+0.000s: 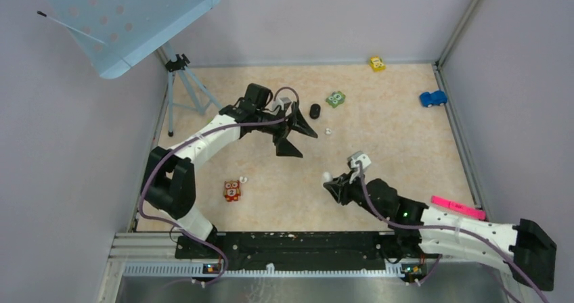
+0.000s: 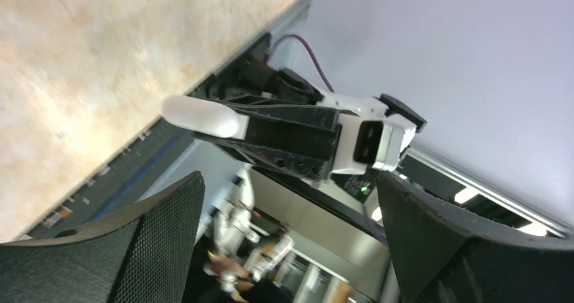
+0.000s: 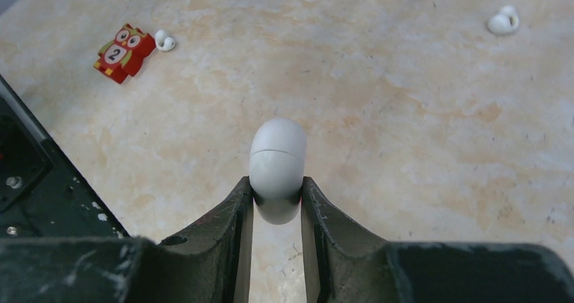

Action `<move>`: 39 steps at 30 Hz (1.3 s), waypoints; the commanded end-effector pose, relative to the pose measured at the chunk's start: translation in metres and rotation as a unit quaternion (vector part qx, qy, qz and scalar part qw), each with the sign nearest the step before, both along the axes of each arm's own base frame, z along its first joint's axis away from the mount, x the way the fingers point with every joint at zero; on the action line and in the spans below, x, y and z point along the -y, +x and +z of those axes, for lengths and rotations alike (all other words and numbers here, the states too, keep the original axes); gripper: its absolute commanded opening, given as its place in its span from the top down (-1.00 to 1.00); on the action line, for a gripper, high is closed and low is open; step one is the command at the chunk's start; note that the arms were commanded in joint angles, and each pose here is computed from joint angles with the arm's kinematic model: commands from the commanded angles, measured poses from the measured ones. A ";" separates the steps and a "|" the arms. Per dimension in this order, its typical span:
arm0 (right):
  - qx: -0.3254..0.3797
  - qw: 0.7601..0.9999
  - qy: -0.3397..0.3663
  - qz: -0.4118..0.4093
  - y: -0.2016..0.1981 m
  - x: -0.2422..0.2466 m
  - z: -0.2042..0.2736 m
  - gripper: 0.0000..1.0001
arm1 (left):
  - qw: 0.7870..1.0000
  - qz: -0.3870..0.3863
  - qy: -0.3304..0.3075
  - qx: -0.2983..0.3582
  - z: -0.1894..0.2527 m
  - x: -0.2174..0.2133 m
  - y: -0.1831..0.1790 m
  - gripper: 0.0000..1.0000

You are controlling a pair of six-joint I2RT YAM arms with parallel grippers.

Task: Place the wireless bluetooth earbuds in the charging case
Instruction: Pass from the right arm to the left

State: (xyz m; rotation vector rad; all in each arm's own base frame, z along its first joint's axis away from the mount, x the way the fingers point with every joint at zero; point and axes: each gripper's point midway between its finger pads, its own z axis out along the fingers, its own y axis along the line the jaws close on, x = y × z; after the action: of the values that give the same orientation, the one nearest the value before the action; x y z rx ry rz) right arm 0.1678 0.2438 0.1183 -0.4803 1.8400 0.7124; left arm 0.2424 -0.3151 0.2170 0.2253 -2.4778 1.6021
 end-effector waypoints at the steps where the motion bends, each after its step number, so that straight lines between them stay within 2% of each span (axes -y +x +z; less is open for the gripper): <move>1: -0.082 0.992 0.094 -0.010 -0.009 0.016 0.003 1.00 | 0.991 0.008 0.021 0.131 0.010 0.003 0.022 -0.97; 6: -0.114 0.982 0.144 -0.034 -0.009 0.040 0.016 1.00 | 0.981 -0.009 0.021 0.192 0.009 0.002 0.027 -0.97; 9: -0.120 0.979 0.161 -0.037 -0.009 0.044 0.024 1.00 | 0.971 -0.009 0.054 0.234 0.011 0.000 0.035 -0.97; 11: -0.129 0.977 0.166 -0.023 -0.010 0.040 0.027 1.00 | 0.955 0.009 0.106 0.275 0.015 -0.007 0.044 -0.97; 15: -0.161 0.975 0.151 -0.002 -0.003 0.027 0.024 1.00 | 0.908 0.042 0.163 0.384 0.037 -0.019 0.058 -0.97; 18: -0.167 0.972 0.161 0.032 0.004 0.012 0.032 1.00 | 0.876 0.082 0.200 0.432 0.042 -0.037 0.070 -0.97; 19: -0.168 0.971 0.165 0.038 0.007 0.010 0.033 1.00 | 0.868 0.095 0.208 0.440 0.041 -0.044 0.074 -0.97; 23: -0.168 0.960 0.211 0.071 0.011 0.002 0.043 1.00 | 0.865 0.101 0.206 0.445 0.028 -0.068 0.072 -0.94; 24: -0.168 0.957 0.223 0.078 0.012 0.002 0.046 1.00 | 0.870 0.098 0.198 0.440 0.025 -0.072 0.069 -0.95; 30: -0.180 0.938 0.270 0.125 0.008 0.004 0.065 1.00 | 0.864 0.050 0.083 0.495 0.048 -0.055 0.038 -0.97; 33: -0.187 0.926 0.292 0.151 0.006 0.004 0.076 1.00 | 0.878 -0.003 0.048 0.475 0.039 -0.046 0.018 -0.97; 36: -0.180 0.915 0.311 0.185 -0.001 0.000 0.090 1.00 | 0.892 -0.060 -0.036 0.447 0.041 -0.035 -0.014 -0.97; 39: -0.173 0.903 0.330 0.216 -0.009 -0.001 0.103 1.00 | 0.899 -0.069 -0.090 0.423 0.043 -0.030 -0.031 -0.98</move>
State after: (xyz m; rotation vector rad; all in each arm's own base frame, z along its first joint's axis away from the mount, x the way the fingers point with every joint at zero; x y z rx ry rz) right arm 0.1773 0.2414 0.1822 -0.1803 1.8518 1.5960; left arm 0.2469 -0.2721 0.2395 -0.6661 -3.0895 1.8860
